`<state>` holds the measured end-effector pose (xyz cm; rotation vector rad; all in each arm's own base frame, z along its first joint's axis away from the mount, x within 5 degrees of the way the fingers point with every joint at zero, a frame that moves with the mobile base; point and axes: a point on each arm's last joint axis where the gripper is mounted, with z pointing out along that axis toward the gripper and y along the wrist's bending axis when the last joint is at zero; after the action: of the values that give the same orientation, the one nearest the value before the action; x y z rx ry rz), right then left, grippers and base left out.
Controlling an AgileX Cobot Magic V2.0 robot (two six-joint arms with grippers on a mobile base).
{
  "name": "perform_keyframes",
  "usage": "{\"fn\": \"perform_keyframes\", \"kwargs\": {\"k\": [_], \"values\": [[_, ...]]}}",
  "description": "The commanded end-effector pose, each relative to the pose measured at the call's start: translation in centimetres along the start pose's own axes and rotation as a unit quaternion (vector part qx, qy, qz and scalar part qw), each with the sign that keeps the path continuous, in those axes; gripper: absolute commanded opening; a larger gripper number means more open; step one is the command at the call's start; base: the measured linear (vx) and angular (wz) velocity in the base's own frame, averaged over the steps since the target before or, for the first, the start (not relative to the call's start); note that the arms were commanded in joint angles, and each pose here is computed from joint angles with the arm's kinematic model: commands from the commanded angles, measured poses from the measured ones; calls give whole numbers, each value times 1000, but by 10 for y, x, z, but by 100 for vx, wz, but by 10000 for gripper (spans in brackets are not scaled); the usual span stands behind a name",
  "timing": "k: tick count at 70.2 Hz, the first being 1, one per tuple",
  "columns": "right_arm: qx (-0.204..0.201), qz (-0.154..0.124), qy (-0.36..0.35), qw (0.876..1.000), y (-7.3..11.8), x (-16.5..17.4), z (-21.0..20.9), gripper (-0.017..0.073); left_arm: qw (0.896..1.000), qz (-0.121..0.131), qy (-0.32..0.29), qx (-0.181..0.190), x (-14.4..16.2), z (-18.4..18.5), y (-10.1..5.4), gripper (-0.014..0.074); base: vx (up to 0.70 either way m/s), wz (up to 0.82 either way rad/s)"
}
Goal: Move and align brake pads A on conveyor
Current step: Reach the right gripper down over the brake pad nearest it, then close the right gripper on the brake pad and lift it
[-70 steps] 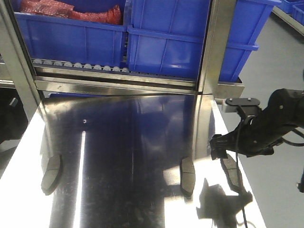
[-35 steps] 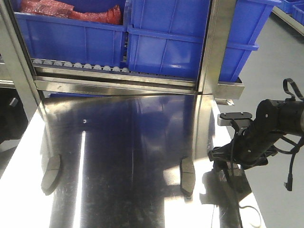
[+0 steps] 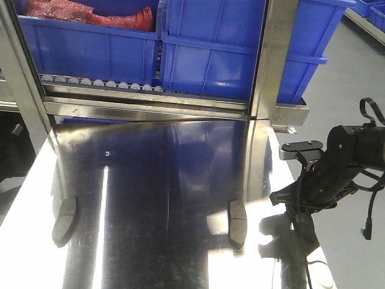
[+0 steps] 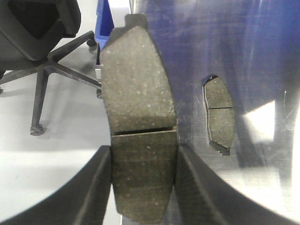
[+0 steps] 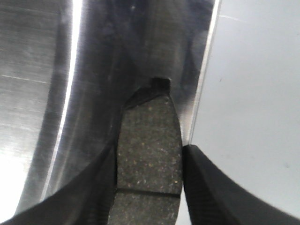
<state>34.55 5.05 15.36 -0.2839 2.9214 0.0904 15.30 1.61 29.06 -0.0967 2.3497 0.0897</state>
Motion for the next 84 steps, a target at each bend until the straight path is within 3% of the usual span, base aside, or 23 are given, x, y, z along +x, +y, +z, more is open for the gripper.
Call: {"fn": "perform_keyframes", "kwargs": {"k": [1,15,67,84], "values": [[-19,12,-25,999,6,-6,-16,139,998,-2,-57,1,-16,-8,0,192,0,0],[-21,8,-18,1000,7,-5,-16,-13,998,-2,-57,1,-16,-8,0,192,0,0],[-22,-1,-73,997,11,1,-70,-3,998,-2,-57,1,-16,-8,0,192,0,0],[-12,-25,-159,987,13,33,-104,-3,998,-2,-57,1,-16,-8,0,192,0,0]]}}
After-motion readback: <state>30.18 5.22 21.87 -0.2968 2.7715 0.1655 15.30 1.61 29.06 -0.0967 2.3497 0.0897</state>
